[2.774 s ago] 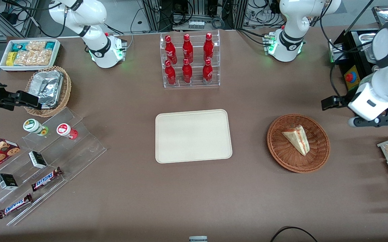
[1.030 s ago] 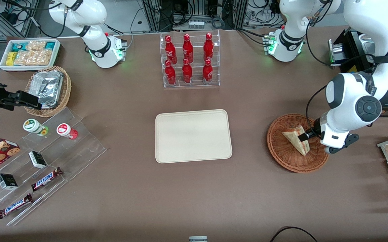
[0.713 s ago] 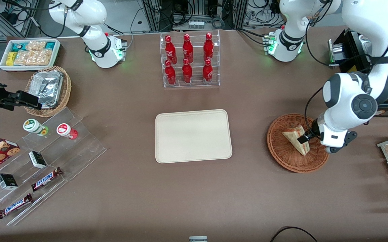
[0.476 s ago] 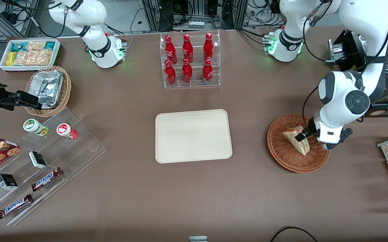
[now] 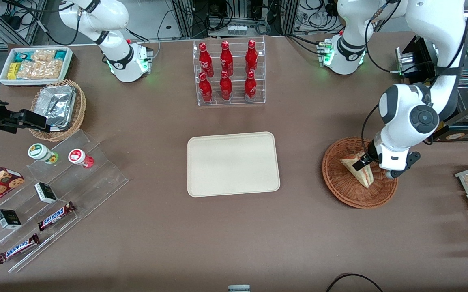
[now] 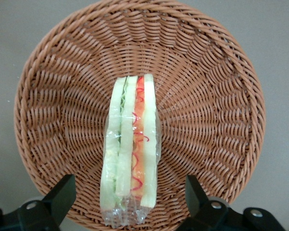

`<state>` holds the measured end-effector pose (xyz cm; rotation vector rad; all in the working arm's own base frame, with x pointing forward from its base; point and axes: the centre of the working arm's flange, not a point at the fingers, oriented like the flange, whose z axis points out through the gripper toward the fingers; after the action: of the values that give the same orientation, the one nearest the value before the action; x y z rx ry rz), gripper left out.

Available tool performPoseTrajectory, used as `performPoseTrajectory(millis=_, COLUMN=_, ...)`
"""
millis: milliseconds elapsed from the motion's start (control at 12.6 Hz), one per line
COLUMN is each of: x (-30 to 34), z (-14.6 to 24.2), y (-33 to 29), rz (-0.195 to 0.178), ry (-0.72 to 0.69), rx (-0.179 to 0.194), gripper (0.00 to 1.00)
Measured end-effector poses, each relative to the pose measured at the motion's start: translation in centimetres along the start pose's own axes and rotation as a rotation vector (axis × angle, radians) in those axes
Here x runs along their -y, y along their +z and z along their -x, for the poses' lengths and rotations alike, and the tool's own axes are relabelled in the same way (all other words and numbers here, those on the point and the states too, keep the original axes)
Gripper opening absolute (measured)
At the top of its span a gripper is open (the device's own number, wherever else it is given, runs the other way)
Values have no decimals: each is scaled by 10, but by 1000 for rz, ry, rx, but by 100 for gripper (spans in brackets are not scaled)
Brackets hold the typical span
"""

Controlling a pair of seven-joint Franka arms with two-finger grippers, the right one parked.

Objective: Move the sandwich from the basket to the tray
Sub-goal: 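Lower the open left gripper around the wrapped sandwich in the basket, then close the left gripper on the sandwich's crust edge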

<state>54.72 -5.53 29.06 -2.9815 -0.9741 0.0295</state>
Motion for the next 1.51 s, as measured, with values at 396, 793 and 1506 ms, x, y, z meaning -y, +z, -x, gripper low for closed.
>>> performPoseTrajectory(millis=396, x=2, z=5, y=17, rz=12, ry=-1, rx=-12, gripper=100)
performPoseTrajectory(millis=793, x=3, z=7, y=32, rz=3, ry=-2, rx=0, gripper=100)
performPoseTrajectory(millis=1506, x=4, z=6, y=34, rz=3, ry=-6, rx=1, gripper=30)
